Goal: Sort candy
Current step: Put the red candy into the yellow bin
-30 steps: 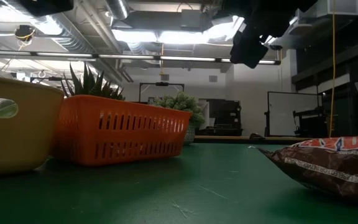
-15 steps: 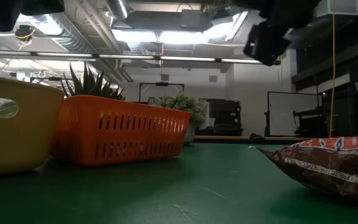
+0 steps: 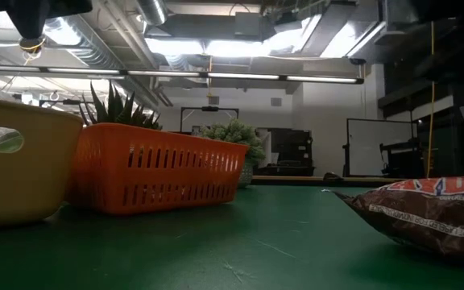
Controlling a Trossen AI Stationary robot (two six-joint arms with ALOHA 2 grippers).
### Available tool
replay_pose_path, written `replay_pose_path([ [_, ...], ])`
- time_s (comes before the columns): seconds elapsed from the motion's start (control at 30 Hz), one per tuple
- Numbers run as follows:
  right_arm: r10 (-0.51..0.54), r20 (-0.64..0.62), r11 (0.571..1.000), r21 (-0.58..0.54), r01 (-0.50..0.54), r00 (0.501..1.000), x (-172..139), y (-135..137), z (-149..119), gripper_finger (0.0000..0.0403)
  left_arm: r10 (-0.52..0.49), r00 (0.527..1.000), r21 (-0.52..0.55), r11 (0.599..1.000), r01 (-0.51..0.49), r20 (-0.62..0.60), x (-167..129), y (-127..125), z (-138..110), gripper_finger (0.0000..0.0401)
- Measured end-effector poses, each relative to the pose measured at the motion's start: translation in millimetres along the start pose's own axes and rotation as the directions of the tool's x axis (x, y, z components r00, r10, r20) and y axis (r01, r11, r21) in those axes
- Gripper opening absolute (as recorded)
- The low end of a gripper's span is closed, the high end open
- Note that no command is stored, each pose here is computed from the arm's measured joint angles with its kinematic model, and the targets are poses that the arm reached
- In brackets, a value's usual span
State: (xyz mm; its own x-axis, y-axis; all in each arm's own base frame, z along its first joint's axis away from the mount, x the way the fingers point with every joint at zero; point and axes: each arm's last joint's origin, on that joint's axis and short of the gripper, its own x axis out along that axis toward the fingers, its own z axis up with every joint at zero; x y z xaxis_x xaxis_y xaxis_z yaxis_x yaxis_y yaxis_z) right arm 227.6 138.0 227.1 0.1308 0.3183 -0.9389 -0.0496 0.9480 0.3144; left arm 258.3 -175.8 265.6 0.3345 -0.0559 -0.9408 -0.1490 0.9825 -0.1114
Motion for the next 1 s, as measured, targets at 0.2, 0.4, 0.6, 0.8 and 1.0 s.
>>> replay_pose_path([
  [0.2, -0.182, -0.043, 0.978, -0.107, 0.176, 0.982, 5, 17, -26, 0.0198, -0.001, 1.000, 0.004, 1.000, 0.000, 0.004, 0, 0, 0, 0.0121],
  [0.4, -0.220, -0.130, 0.968, -0.147, 0.201, 0.967, 23, 12, -46, 0.0198, 0.030, 0.999, 0.005, 1.000, -0.031, 0.034, 0, 1, 1, 0.0121],
  [0.6, -0.236, -0.193, 0.967, -0.145, 0.210, 0.952, 45, -6, -62, 0.0198, 0.050, 0.997, 0.005, 0.999, -0.051, 0.054, 0, 1, 2, 0.0121],
  [0.8, -0.213, -0.147, 0.973, -0.125, 0.195, 0.966, 65, -17, -70, 0.0198, 0.050, 0.997, 0.005, 0.999, -0.050, 0.054, 0, 1, 2, 0.0121],
  [1.0, -0.190, -0.138, 0.979, -0.099, 0.178, 0.972, 74, -23, -76, 0.0198, 0.050, 0.997, 0.003, 0.999, -0.050, 0.055, 0, 2, 2, 0.0121],
])
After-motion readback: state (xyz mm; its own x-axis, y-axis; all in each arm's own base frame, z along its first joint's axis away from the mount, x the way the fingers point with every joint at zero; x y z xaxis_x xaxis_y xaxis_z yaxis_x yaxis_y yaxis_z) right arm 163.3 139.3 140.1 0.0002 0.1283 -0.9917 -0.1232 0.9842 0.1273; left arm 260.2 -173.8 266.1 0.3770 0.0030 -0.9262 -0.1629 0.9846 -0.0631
